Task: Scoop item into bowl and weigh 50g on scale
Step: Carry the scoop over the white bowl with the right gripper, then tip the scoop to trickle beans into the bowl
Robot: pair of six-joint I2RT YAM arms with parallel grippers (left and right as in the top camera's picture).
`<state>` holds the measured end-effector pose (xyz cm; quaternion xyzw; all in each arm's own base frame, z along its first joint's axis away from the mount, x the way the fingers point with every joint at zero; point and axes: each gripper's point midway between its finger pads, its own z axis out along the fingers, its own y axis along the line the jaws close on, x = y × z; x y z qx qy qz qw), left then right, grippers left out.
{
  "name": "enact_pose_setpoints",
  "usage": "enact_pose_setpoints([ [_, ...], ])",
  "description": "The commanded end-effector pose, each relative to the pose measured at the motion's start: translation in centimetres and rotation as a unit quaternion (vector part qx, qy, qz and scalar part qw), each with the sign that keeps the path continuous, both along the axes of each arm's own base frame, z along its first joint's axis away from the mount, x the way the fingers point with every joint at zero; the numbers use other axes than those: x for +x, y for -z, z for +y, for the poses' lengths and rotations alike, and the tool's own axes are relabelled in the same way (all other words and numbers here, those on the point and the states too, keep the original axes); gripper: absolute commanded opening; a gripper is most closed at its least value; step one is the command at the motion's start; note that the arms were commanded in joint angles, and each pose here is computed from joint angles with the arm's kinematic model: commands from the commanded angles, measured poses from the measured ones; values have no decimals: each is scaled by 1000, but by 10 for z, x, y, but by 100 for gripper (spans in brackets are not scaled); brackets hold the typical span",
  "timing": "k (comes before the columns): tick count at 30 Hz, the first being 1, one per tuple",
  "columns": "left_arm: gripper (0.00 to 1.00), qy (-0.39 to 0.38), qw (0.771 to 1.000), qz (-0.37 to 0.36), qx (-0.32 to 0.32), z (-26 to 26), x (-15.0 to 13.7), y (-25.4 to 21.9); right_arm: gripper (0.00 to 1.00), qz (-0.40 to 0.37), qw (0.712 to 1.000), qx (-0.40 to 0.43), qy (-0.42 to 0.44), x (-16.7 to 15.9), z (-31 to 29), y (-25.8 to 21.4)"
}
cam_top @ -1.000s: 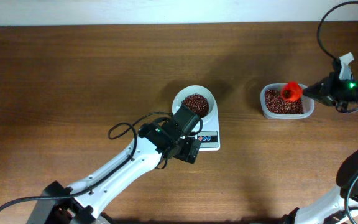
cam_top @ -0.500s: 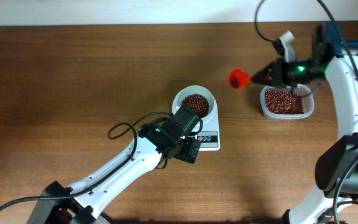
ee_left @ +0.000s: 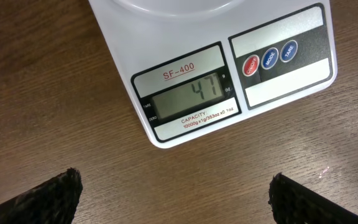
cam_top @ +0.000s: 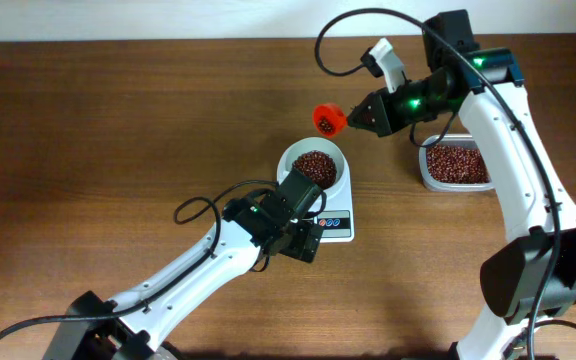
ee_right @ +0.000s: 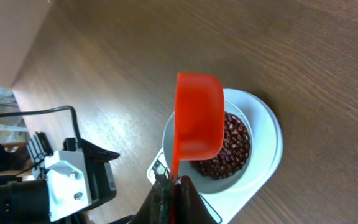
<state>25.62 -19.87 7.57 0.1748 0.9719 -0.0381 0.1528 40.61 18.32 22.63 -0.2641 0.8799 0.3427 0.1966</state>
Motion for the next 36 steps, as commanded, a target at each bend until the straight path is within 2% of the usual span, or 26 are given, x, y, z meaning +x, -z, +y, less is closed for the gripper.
enact_pose_setpoints([
  [1,99,5,1000,-8,5,2,0,-2,4,-21,1000,-19,-8,0,-1,-4],
  [13,99,5,1000,-8,5,2,0,-2,4,-4,999,-39,-17,-10,7,3],
  [21,99,5,1000,-8,5,2,0,-2,4,-24,989,-144,-18,-13,9,23],
  [23,99,5,1000,-8,5,2,0,-2,4,-26,980,-194,18,-8,1,30],
  [28,99,5,1000,-8,5,2,0,-2,4,-30,981,-190,-17,-17,14,30],
  [32,99,5,1000,-8,5,2,0,-2,4,-4,984,-179,22,-16,12,30],
  [36,99,5,1000,-8,5,2,0,-2,4,10,990,-142,17,-18,17,25],
])
